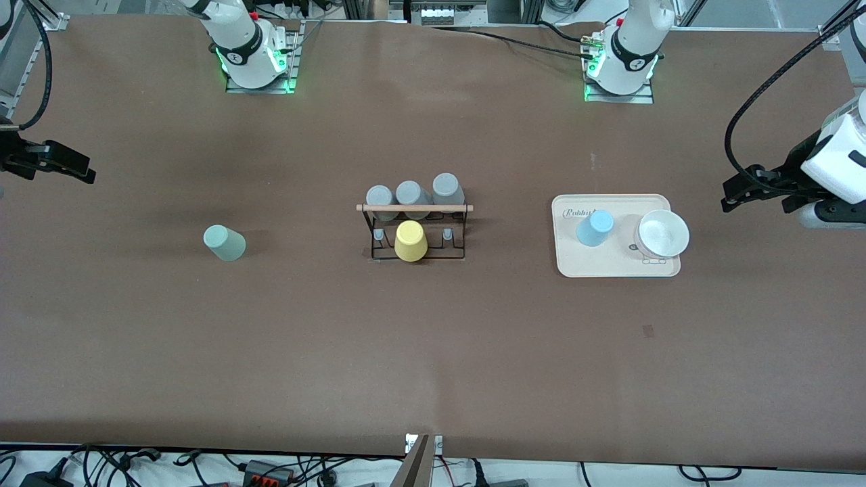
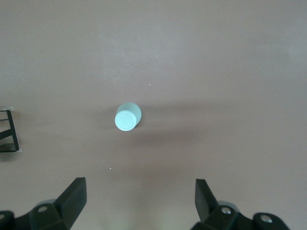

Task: Hang scattered cups on rack with three cups
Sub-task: 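Reach the left gripper down to the light blue cup on the tray, then close the left gripper on the blue cup and lift it, then carry the blue cup to the rack while the right gripper reaches the green cup, then hang the blue cup on the rack while the right gripper grasps the green cup, then open the left gripper and withdraw while the right gripper lifts the green cup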

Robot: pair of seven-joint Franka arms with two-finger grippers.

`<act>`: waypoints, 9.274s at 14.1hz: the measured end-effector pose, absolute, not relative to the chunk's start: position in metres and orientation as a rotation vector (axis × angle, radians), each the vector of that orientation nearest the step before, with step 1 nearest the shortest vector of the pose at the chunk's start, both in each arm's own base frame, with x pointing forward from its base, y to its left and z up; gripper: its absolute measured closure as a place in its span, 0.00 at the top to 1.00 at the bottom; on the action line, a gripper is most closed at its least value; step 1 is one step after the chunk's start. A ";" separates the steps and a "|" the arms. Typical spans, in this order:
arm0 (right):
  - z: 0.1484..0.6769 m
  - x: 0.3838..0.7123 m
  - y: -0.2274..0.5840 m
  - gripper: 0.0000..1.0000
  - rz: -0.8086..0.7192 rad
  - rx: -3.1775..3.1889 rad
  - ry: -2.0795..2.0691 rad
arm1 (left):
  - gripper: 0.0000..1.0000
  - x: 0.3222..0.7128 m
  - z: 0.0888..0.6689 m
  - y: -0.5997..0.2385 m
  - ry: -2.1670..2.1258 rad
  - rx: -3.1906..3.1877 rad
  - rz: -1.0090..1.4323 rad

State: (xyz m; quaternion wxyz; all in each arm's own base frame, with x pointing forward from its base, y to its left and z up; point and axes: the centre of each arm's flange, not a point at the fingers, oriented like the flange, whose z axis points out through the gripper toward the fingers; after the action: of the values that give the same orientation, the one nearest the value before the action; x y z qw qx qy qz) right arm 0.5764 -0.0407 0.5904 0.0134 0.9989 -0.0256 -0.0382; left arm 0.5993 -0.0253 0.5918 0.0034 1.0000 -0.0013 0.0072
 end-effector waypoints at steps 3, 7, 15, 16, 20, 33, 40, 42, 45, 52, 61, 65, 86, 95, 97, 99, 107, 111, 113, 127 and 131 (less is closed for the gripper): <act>0.559 0.577 -0.035 1.00 -0.207 3.115 -0.065 | 1.00 0.608 0.564 -0.039 -0.039 3.136 -0.052; 0.487 0.576 -0.008 1.00 -0.281 3.109 0.013 | 1.00 0.623 0.513 -0.046 -0.055 3.135 -0.184; 0.455 0.562 0.016 1.00 -0.300 3.103 0.074 | 1.00 0.639 0.412 -0.089 -0.190 3.112 -0.423; 0.455 0.562 0.016 1.00 -0.303 3.103 0.074 | 1.00 0.638 0.403 -0.094 -0.204 3.107 -0.449; 0.451 0.560 0.018 1.00 -0.316 3.101 0.080 | 1.00 0.628 0.362 -0.109 -0.243 3.088 -0.527; 0.439 0.555 0.015 1.00 -0.356 3.096 0.075 | 1.00 0.531 0.270 -0.122 -0.286 3.106 -0.212; 0.437 0.555 0.013 1.00 -0.364 3.096 0.067 | 1.00 0.510 0.243 -0.120 -0.251 3.110 -0.207; 0.436 0.555 0.003 1.00 -0.368 3.097 0.041 | 1.00 0.509 0.237 -0.121 -0.253 3.109 -0.213; 0.434 0.555 -0.001 1.00 -0.369 3.098 0.029 | 1.00 0.509 0.224 -0.123 -0.254 3.105 -0.206; 0.418 0.551 -0.003 1.00 -0.365 3.099 0.026 | 0.68 0.514 0.218 -0.124 -0.252 3.103 -0.198; 0.405 0.545 -0.009 1.00 -0.379 3.099 0.008 | 0.67 0.631 0.363 -0.148 -0.263 3.089 -0.205; 0.403 0.548 -0.011 1.00 -0.318 3.106 0.002 | 0.67 0.661 0.396 -0.207 -0.377 3.060 -0.126; 0.282 0.536 -0.003 1.00 -0.073 3.123 0.036 | 0.67 0.572 0.392 -0.465 -0.893 2.941 -0.059; 0.246 0.541 0.009 1.00 -0.048 3.124 0.073 | 0.67 0.567 0.362 -0.475 -0.917 2.947 -0.120; 0.240 0.541 0.016 1.00 -0.050 3.123 0.095 | 0.67 0.567 0.353 -0.474 -0.916 2.951 -0.137; 0.234 0.542 0.018 1.00 -0.047 3.123 0.099 | 0.67 0.568 0.345 -0.475 -0.915 2.952 -0.143; 0.221 0.544 0.015 1.00 -0.009 3.124 0.092 | 0.67 0.556 0.319 -0.494 -0.958 2.941 -0.159; 0.221 0.545 0.015 0.75 -0.007 3.124 0.092 | 0.75 0.558 0.319 -0.493 -0.959 2.946 -0.154; 0.223 0.545 0.015 0.67 0.000 3.124 0.091 | 0.91 0.563 0.324 -0.489 -0.946 2.951 -0.137; 0.359 0.559 0.065 0.67 -0.055 3.111 0.230 | 1.00 0.683 0.510 -0.139 -0.189 3.114 -0.082; 0.426 0.566 0.146 0.67 -0.050 3.089 0.409 | 1.00 0.684 0.531 -0.045 0.004 3.128 -0.051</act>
State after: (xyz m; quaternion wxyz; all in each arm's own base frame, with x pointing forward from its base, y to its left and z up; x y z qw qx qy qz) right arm 0.5663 0.1458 0.4260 0.0125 0.9911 0.1314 -0.0161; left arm 0.6837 -0.0454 0.5314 0.0067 0.9998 0.0013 -0.0162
